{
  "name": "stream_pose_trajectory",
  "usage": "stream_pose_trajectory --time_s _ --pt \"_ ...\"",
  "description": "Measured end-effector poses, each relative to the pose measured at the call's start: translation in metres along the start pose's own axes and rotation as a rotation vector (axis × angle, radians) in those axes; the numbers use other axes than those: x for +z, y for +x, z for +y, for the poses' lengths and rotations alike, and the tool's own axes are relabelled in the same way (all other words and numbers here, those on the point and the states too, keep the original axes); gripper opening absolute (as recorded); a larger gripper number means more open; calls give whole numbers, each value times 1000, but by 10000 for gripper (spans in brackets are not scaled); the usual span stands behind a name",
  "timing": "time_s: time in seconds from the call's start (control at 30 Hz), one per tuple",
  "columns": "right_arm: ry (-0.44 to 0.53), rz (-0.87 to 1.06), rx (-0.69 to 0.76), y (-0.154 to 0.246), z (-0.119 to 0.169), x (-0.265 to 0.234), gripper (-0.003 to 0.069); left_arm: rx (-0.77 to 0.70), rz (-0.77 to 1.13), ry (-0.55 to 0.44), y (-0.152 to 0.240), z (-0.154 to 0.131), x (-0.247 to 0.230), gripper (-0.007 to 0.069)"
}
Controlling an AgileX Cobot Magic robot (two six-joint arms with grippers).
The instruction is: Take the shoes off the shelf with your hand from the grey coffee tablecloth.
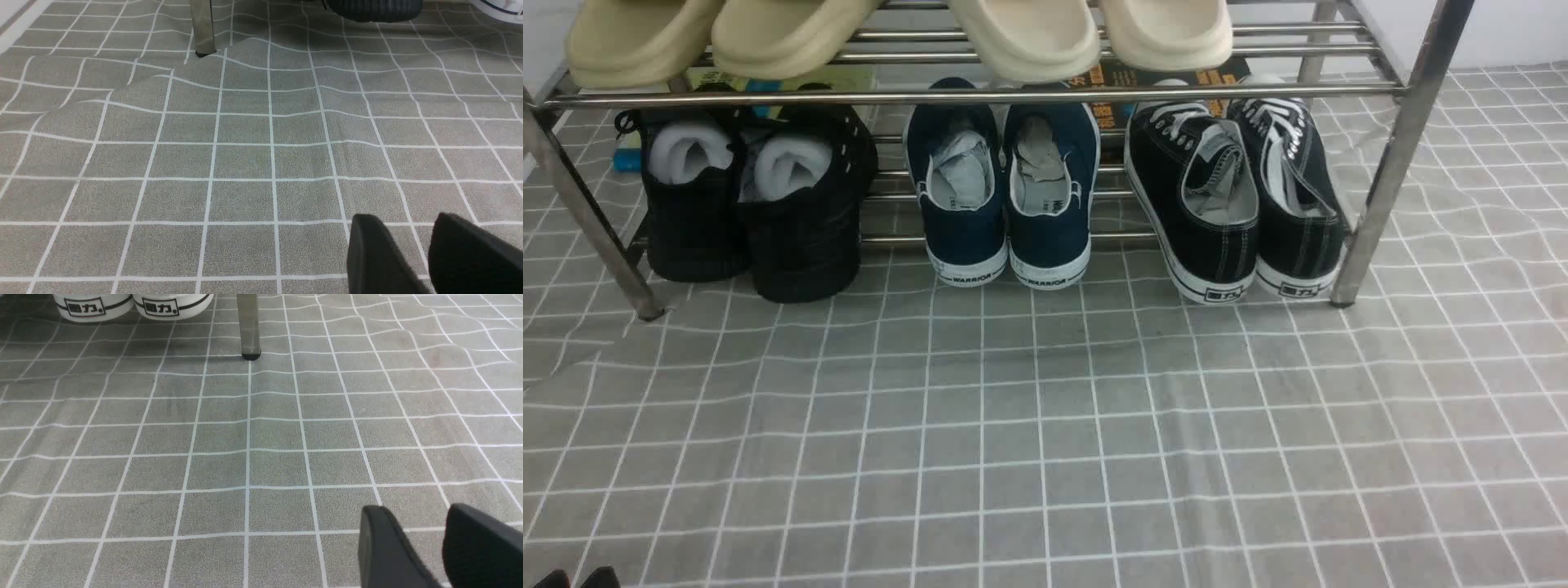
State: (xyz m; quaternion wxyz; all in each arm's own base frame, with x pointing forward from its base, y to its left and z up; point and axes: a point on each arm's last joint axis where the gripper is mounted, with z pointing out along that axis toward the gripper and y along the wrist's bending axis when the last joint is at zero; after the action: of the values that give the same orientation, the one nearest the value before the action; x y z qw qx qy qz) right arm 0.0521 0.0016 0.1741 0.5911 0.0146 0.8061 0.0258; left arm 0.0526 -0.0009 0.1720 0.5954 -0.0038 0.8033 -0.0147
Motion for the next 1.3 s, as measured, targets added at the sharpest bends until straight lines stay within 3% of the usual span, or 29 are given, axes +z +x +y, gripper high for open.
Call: stream_pose_trajectory --time_s 1.17,1.3 --pt "17 -1 -41 0 -2 0 239 0 0 0 0 0 0 239" --pt "-12 -3 95 0 1 0 239 0 0 0 0 0 0 239"
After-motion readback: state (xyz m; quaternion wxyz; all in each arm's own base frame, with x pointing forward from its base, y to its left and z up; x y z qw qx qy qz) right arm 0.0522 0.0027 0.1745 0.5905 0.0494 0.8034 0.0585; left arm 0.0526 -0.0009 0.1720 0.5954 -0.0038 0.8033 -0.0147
